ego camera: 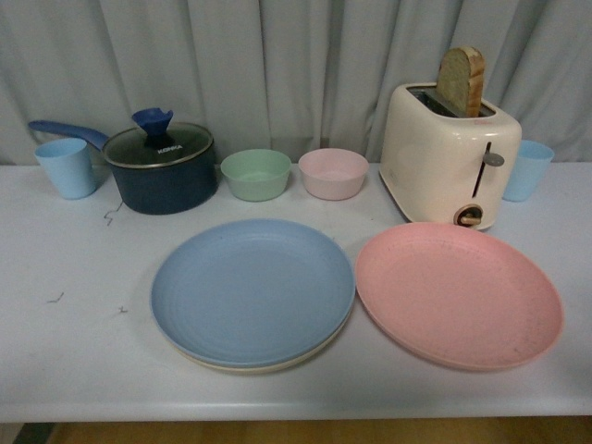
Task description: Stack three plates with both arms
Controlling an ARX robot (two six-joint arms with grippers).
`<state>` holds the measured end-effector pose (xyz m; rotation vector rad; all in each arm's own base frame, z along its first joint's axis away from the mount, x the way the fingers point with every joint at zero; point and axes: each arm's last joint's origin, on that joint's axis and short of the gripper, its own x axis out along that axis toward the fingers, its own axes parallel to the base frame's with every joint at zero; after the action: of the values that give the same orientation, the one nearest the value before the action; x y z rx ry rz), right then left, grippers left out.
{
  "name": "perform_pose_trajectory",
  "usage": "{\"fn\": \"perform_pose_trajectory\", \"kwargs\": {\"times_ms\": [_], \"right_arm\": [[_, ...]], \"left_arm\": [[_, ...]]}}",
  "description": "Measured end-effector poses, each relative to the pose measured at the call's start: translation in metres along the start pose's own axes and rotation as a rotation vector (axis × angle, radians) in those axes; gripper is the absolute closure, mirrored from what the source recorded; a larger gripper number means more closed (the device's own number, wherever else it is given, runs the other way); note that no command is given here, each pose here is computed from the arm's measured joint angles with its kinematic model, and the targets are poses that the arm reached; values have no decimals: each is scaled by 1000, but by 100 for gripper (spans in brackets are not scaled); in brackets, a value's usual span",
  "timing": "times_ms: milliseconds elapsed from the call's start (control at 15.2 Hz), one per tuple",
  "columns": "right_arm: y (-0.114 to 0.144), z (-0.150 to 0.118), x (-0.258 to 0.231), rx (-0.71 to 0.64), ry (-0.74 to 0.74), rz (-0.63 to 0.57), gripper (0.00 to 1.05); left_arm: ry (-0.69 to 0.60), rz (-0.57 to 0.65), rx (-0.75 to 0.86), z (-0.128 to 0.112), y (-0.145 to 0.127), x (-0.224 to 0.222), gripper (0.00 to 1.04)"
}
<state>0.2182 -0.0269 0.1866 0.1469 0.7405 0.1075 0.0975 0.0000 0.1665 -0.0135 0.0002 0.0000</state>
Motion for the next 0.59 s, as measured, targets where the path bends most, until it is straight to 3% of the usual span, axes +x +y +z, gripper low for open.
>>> {"fn": "perform_pose_trajectory", "kwargs": {"times_ms": [329,592], "right_arm": [[-18,44,80,-37,82,-72,6],[-9,52,129,-49,89,-113,6]], "left_arm": [[0,0,0,0,0,0,7],[0,0,0,0,0,0,7]]}}
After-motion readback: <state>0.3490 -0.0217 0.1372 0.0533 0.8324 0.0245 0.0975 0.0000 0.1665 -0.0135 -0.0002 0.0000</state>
